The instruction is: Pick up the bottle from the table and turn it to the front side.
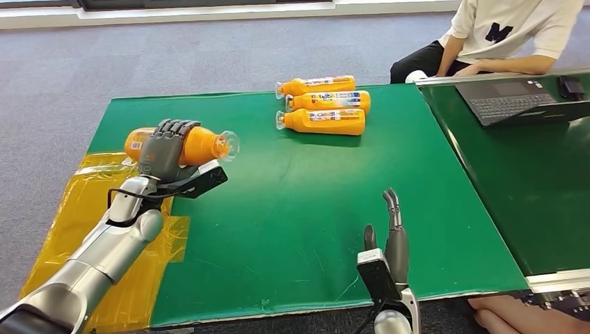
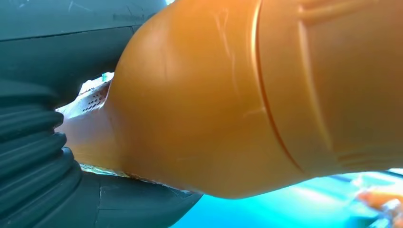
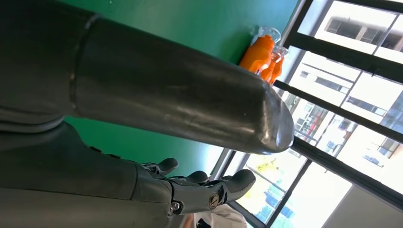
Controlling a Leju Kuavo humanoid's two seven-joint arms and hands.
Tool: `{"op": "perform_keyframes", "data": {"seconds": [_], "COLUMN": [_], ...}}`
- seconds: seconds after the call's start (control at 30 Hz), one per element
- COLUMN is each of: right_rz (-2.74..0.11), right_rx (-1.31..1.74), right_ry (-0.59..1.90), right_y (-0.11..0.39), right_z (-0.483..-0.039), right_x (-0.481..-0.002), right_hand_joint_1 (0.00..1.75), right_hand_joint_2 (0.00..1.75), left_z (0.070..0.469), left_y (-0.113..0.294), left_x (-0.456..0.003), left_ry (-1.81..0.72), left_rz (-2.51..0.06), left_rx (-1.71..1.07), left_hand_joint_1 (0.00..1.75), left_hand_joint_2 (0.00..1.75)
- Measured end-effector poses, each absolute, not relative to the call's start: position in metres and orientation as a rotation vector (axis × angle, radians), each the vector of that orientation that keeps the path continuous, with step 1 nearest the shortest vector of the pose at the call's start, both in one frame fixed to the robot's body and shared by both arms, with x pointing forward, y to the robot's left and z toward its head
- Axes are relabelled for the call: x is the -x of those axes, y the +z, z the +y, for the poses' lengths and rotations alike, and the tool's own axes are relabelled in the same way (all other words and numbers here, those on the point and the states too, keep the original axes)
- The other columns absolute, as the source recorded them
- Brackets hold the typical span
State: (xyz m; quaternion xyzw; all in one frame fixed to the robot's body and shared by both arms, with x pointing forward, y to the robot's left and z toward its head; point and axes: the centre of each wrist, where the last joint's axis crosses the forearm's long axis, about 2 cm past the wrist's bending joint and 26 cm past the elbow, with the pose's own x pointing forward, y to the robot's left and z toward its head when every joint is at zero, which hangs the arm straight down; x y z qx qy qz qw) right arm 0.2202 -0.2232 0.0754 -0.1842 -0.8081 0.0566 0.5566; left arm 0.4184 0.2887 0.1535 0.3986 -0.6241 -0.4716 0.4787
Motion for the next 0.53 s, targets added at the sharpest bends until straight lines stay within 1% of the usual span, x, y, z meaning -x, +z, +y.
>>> {"op": "perform_keyframes", "data": {"seconds": [0.23,0.53], "right_rz": [-1.907,-1.905], "right_rx": [0.450,0.469], "right_ry": [0.124,0.125], "right_y": [0.072,0.070], "right_z": [-0.229,-0.235], "right_x": [-0.217,-0.216], "right_hand_joint_1": [0.00,0.00], "right_hand_joint_2": [0.00,0.00], "left_z": [0.335,0.366], "left_y": [0.115,0.108], "left_x": [-0.390,-0.375], "left_ry": [-1.230,-1.267], "left_rz": [-1.383,-1.310], "left_rx": [-1.011,-1.060], "left_hand_joint_1": [1.75,1.75], "left_hand_joint_2": [1.75,1.75]}}
